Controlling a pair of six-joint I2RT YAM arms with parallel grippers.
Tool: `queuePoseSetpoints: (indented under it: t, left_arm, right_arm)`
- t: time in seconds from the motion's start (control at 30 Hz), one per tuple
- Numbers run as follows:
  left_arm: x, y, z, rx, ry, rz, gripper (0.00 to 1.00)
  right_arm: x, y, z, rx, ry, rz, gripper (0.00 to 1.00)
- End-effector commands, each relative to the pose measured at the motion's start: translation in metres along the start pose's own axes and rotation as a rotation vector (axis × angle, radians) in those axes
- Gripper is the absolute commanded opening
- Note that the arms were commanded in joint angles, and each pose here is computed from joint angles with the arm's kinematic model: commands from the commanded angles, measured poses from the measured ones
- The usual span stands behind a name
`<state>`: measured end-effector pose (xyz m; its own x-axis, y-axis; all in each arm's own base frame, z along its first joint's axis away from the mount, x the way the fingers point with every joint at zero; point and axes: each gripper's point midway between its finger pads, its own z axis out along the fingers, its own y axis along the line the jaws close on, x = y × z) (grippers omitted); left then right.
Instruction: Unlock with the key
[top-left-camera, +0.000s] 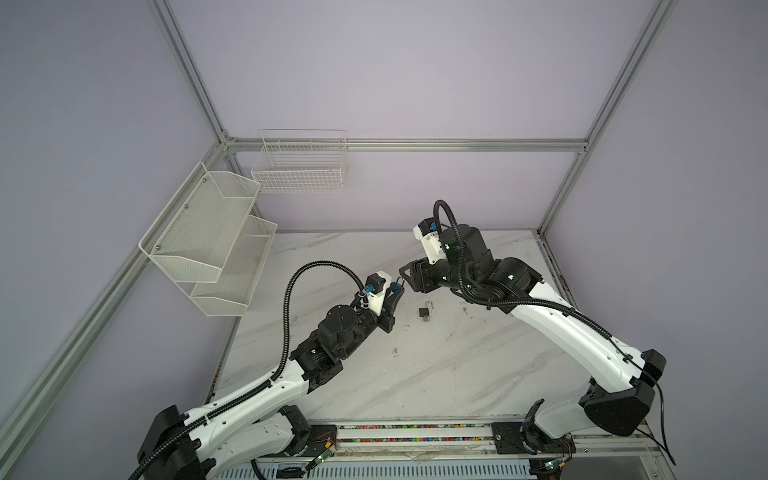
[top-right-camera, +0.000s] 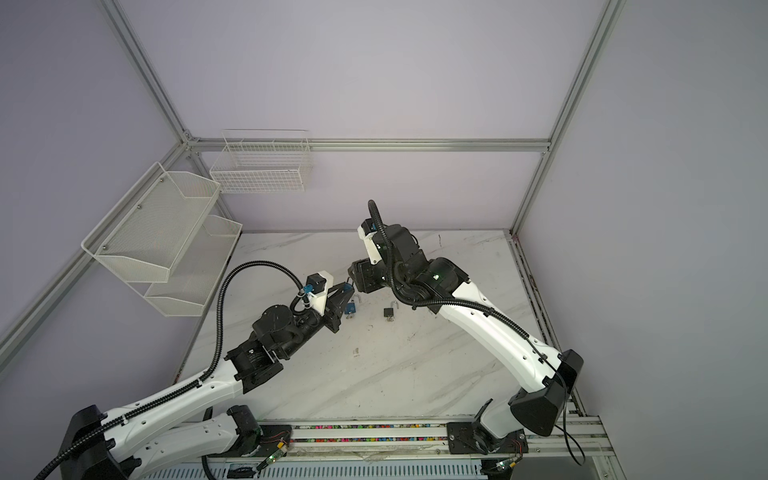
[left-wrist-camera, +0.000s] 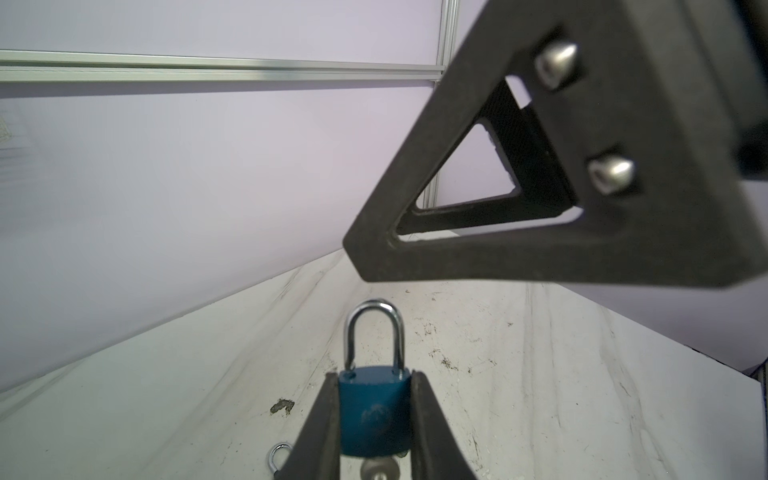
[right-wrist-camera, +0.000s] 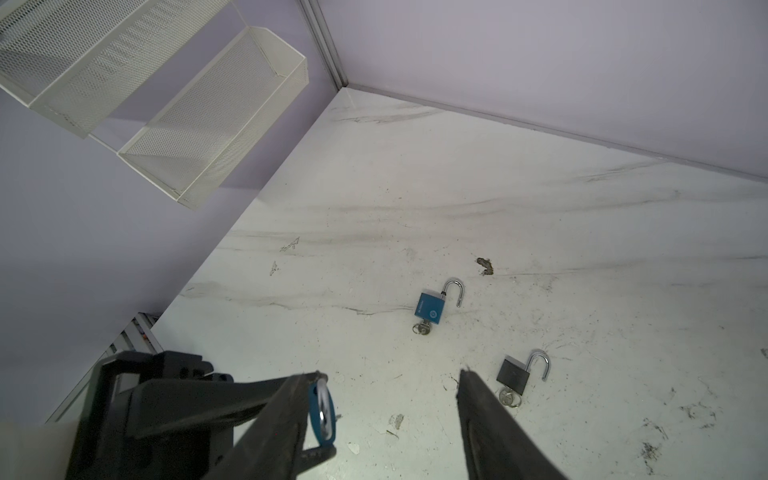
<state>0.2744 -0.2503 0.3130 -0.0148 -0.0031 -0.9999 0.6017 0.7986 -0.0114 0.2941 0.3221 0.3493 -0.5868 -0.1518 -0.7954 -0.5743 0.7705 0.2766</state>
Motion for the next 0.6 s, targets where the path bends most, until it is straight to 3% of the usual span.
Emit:
queuePoseSetpoints:
  t: [0.0,0.57]
  left_arm:
    - [-0.001,0.003,-0.003,-0.017,-0.040,0.023,0.00]
    - [0.000,0.004,-0.003,-0.025,-0.041,0.015,0.00]
  right_arm:
    - [0.001,0.000,0.000,0.032,0.021,-0.035,0.60]
    - [0.006,-0.002,0.012,0.096,0.064,-0.068,0.61]
